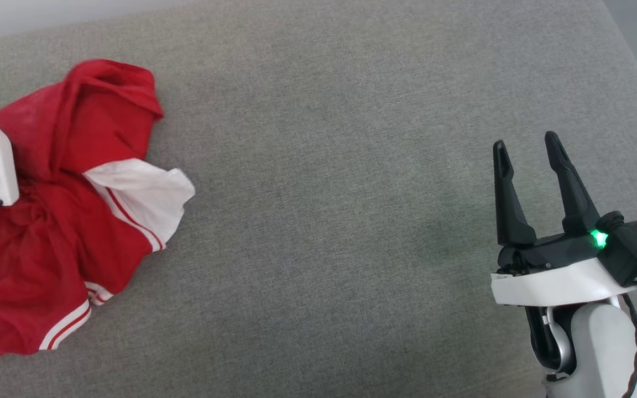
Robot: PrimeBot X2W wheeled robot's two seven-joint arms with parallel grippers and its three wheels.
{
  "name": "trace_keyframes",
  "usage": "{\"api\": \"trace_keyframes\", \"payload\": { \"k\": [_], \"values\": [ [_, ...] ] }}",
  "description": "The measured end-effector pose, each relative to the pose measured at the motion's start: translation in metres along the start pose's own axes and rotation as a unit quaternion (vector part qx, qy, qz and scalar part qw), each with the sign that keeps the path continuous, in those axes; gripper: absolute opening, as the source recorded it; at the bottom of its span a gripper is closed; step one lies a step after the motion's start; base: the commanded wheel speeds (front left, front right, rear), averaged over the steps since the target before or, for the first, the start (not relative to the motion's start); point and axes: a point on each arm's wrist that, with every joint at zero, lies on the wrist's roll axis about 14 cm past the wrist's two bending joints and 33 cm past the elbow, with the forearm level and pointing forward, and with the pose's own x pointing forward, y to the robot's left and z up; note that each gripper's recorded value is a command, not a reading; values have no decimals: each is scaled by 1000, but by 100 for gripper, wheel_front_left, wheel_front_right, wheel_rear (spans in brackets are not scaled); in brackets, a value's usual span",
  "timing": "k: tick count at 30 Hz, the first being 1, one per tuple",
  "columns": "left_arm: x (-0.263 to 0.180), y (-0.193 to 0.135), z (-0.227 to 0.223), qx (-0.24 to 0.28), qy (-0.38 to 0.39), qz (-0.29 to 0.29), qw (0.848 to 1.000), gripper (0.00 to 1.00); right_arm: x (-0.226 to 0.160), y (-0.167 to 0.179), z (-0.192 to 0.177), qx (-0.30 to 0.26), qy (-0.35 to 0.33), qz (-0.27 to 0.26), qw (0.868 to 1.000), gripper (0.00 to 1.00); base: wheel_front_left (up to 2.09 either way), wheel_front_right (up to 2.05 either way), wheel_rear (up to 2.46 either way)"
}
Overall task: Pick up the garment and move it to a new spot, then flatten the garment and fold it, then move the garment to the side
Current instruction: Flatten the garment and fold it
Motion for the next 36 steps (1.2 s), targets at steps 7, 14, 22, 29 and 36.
{"api": "trace_keyframes", "payload": {
  "k": [7, 14, 22, 29, 36],
  "values": [
    [2, -7, -5, -40, -13, -23, 999, 100, 5, 16, -9, 5, 10, 23, 1000, 100, 0, 0, 0],
    [-28, -10, 20, -36, -77, -39, 996, 100, 2, 43, -20, 8, 30, 75, 997, 100, 0, 0, 0],
    [-75, -4, 20, -26, -160, -33, 986, 100, -1, 78, -32, 17, 51, 139, 989, 100, 0, 0, 0],
    [-120, 4, 7, -31, -248, -11, 968, 100, 0, 111, -39, 17, 63, 203, 977, 100, 0, 0, 0],
    [-160, 18, -18, -47, -321, 26, 945, 100, 4, 145, -44, 15, 71, 261, 963, 100, 0, 0, 0]
  ]
}}
